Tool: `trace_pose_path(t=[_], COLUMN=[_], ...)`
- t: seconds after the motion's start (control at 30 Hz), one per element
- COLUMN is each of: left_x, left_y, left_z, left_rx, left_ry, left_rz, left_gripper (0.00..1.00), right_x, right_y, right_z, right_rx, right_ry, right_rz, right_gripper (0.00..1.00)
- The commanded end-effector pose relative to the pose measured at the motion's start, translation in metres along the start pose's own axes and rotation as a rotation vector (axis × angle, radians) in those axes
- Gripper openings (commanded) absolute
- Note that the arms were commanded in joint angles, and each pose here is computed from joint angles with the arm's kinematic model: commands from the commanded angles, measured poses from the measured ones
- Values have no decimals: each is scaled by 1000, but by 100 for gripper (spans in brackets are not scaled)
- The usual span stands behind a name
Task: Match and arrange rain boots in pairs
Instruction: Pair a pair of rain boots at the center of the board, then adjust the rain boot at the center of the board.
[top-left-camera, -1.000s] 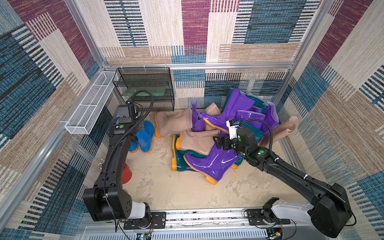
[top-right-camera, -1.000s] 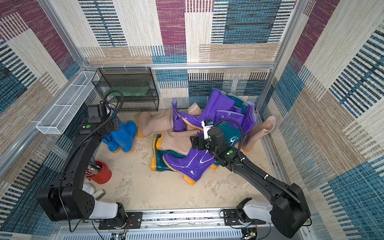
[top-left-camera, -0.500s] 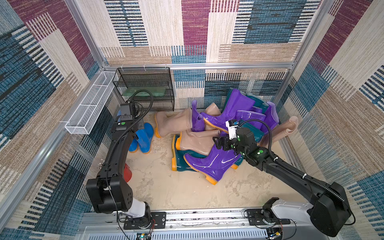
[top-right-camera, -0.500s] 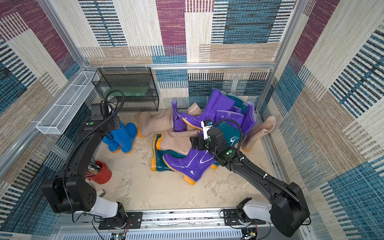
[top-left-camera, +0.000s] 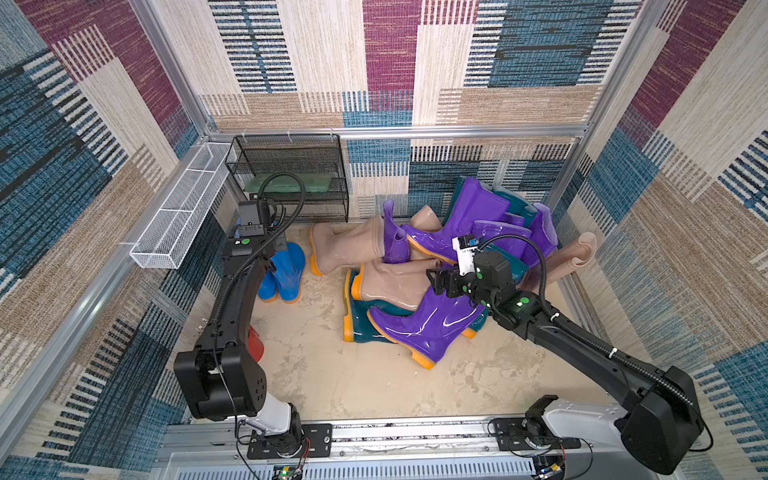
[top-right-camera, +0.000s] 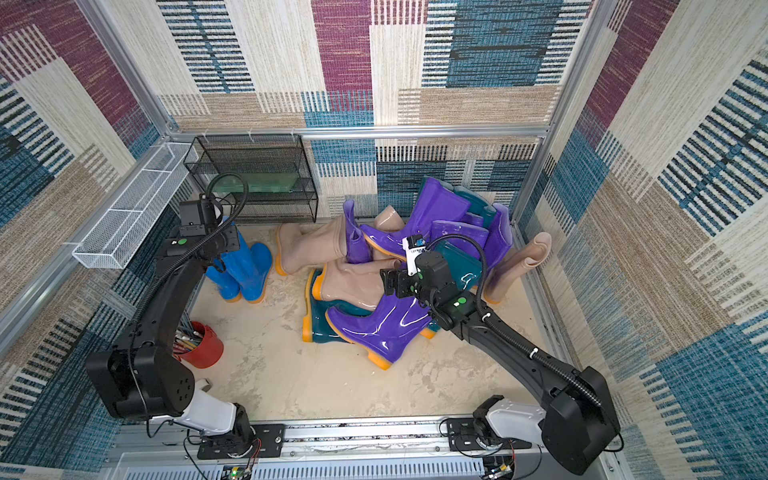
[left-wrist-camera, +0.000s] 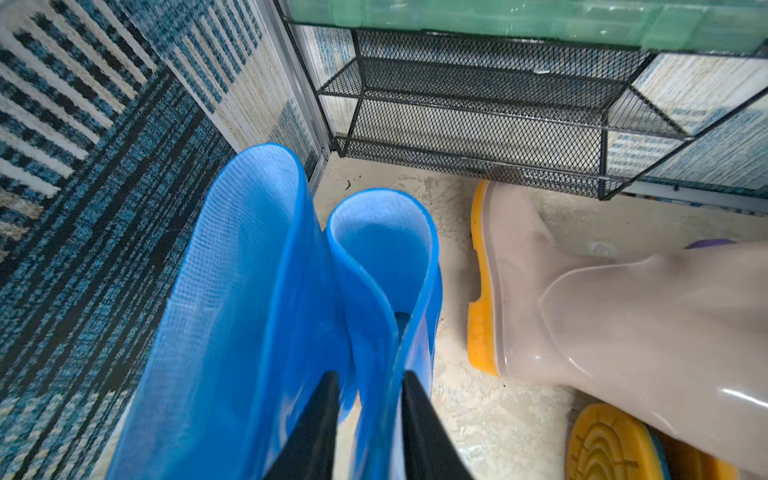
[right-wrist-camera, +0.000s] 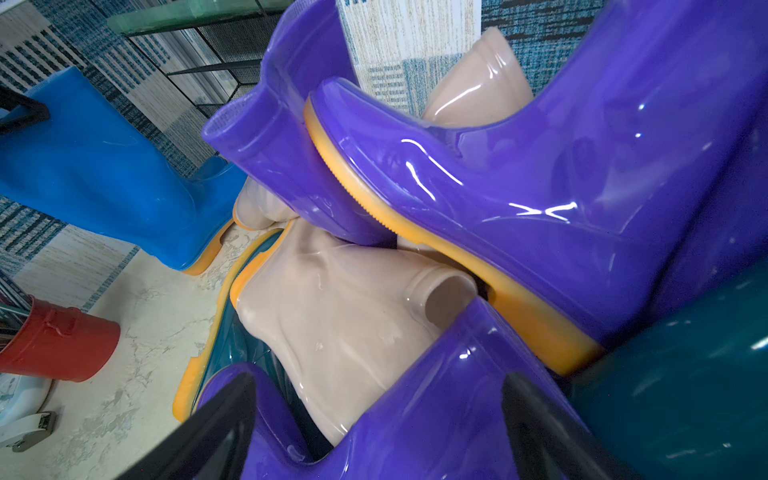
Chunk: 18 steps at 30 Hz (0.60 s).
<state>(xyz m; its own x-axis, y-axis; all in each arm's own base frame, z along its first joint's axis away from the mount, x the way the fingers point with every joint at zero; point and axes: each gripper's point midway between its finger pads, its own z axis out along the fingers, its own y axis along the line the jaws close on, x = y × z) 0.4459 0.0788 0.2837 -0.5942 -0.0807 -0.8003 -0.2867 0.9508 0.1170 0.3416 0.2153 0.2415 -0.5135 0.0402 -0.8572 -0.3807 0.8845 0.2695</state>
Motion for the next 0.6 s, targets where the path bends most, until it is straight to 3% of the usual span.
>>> trace_pose_path(t=[0.0, 0.1, 0.27, 0.47, 0.57], left_x=[-11, -20, -32, -33, -17], left_y=[-4, -17, -44, -94, -130], left_z=[-5, -21, -60, -127, -153], left_rx=[32, 111, 236, 377, 468], left_ry=[-35, -51, -97, -187, -189], left_rz=[-15, -43, -58, 22, 75], left_gripper=[45, 52, 55, 55, 55], right_x=[-6, -9, -18, -22, -18], right_y=[1, -2, -5, -15, -20], right_z=[-7, -15, -30, -53, -62], right_rx=[3, 24, 44, 88, 92], right_ry=[-11, -19, -41, -89, -106], right_rz=[-2, -2, 2, 45, 67], right_gripper=[95, 95, 95, 95, 95])
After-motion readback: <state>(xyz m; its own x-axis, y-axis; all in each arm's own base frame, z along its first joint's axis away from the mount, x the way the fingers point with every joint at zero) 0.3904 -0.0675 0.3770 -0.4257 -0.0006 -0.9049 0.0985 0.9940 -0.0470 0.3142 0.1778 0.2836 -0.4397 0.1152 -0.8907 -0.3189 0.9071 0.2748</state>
